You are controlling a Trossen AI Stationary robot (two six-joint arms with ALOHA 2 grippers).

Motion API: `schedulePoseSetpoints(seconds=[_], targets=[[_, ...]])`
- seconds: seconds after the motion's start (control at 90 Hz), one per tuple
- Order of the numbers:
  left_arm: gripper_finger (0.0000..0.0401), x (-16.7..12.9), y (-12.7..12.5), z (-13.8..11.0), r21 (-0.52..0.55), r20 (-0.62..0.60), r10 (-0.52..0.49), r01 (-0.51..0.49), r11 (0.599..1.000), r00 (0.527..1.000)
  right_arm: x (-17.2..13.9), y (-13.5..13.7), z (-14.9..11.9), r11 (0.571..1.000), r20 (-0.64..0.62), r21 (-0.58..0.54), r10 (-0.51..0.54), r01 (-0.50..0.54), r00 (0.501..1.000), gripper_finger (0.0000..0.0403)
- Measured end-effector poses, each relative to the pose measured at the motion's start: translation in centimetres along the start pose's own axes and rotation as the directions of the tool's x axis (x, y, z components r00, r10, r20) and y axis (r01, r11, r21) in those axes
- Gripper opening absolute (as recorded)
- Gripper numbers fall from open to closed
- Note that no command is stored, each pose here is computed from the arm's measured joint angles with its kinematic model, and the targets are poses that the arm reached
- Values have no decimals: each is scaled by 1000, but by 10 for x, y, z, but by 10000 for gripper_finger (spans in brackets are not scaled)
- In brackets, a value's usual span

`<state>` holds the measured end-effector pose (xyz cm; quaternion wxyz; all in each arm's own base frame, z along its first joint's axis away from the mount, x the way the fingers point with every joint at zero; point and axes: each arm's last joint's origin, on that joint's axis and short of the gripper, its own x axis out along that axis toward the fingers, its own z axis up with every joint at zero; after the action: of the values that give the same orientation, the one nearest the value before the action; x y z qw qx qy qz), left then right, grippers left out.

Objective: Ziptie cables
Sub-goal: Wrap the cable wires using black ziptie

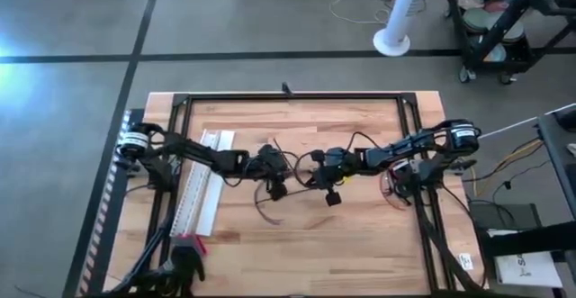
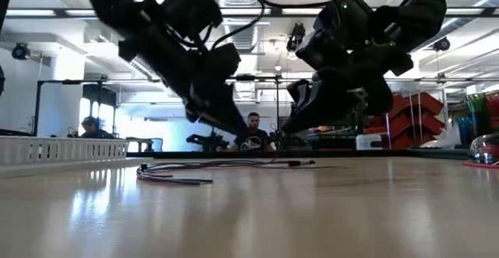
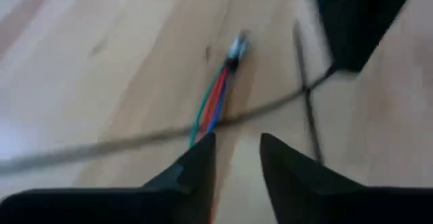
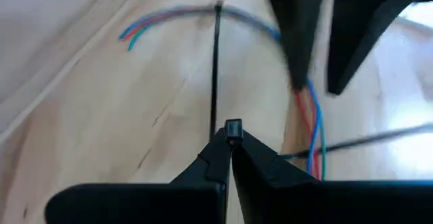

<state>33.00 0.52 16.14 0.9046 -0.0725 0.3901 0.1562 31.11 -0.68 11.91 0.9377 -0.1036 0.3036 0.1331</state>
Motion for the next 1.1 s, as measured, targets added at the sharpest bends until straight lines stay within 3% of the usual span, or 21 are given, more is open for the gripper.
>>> schedulePoseSetpoints(seconds=[0.122,0.211,0.3,0.367,0.522,0.689,0.856,1.1], targets=[[160,-6,19,10,-33,-20,156,-156,987,988,0,0,-1,1000,-7,5,-11,11,1000,0],[178,-1,34,10,-101,15,125,-123,987,992,0,0,0,1000,-6,19,-12,12,1000,0],[192,5,54,6,-238,68,112,-93,967,991,0,0,0,999,-4,33,-13,13,1000,0],[202,9,73,-4,-358,84,154,-115,927,984,0,-1,1,998,5,53,-18,17,1000,0],[223,13,105,-23,-607,118,225,-109,787,967,0,-2,2,997,13,58,-53,52,999,0],[240,16,111,-24,-661,155,215,-61,748,964,0,-2,3,997,26,51,-58,57,998,0],[244,30,116,-23,-754,56,228,-109,648,972,0,-3,5,995,44,72,-65,62,997,0],[229,50,119,-4,-791,39,222,-105,602,974,0,-4,7,994,48,73,-83,80,995,0]])
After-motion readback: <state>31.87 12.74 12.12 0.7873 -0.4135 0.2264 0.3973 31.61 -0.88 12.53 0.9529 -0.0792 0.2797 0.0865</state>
